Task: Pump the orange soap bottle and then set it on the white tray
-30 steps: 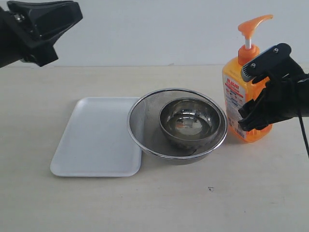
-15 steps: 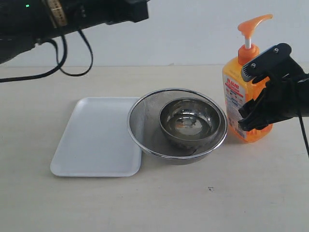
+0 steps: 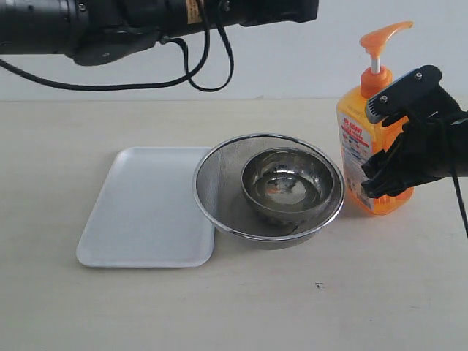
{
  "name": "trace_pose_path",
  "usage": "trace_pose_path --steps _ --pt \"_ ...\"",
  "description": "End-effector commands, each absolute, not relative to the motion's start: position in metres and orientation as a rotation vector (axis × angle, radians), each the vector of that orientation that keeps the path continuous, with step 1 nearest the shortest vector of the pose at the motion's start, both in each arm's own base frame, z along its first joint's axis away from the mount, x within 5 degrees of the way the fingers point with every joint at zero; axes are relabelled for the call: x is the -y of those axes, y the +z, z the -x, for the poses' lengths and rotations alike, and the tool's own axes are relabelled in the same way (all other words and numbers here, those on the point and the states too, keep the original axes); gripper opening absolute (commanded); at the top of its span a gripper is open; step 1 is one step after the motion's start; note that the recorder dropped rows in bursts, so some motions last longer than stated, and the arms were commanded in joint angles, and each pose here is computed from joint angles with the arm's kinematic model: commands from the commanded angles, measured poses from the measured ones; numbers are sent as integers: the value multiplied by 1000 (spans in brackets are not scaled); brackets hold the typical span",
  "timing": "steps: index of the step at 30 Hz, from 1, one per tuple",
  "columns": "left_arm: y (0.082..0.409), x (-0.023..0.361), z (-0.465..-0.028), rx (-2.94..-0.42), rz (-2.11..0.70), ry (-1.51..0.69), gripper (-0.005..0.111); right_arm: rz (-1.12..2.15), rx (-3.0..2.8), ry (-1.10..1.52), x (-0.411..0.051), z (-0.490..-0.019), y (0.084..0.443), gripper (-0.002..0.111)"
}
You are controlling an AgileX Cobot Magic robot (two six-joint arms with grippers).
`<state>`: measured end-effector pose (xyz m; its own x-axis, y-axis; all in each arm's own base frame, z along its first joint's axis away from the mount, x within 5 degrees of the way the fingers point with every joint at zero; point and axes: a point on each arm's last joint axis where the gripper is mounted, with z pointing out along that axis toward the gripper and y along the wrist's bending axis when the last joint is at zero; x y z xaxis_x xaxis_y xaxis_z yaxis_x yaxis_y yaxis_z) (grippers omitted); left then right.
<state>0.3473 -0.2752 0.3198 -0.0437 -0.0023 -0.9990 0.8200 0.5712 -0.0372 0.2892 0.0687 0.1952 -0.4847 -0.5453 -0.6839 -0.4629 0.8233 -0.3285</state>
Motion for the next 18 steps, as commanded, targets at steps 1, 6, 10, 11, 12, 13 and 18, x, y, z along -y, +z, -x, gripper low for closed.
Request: trace_pose_path --steps 1,6,10,11,12,13,18 --pt "318 296 -350 -1481 -757 -778 5 723 -2118 -174 -66 -292 201 0" --pt "317 316 -356 -1466 -767 -781 5 716 -2120 -171 -66 -292 201 0" --pt "314 325 -362 -1473 -747 -814 5 709 -2122 -168 -66 -292 201 0" --pt "313 326 -363 -1474 -746 -817 5 709 -2122 -168 -66 -292 201 0" --pt "312 328 -364 -1472 -748 -819 5 709 -2122 -168 -66 -292 201 0" --pt "311 330 -364 -1472 -750 -821 5 707 -2123 -167 -66 -292 201 0" --pt "312 341 -362 -1478 -764 -792 5 697 -2126 -162 -66 -292 201 0"
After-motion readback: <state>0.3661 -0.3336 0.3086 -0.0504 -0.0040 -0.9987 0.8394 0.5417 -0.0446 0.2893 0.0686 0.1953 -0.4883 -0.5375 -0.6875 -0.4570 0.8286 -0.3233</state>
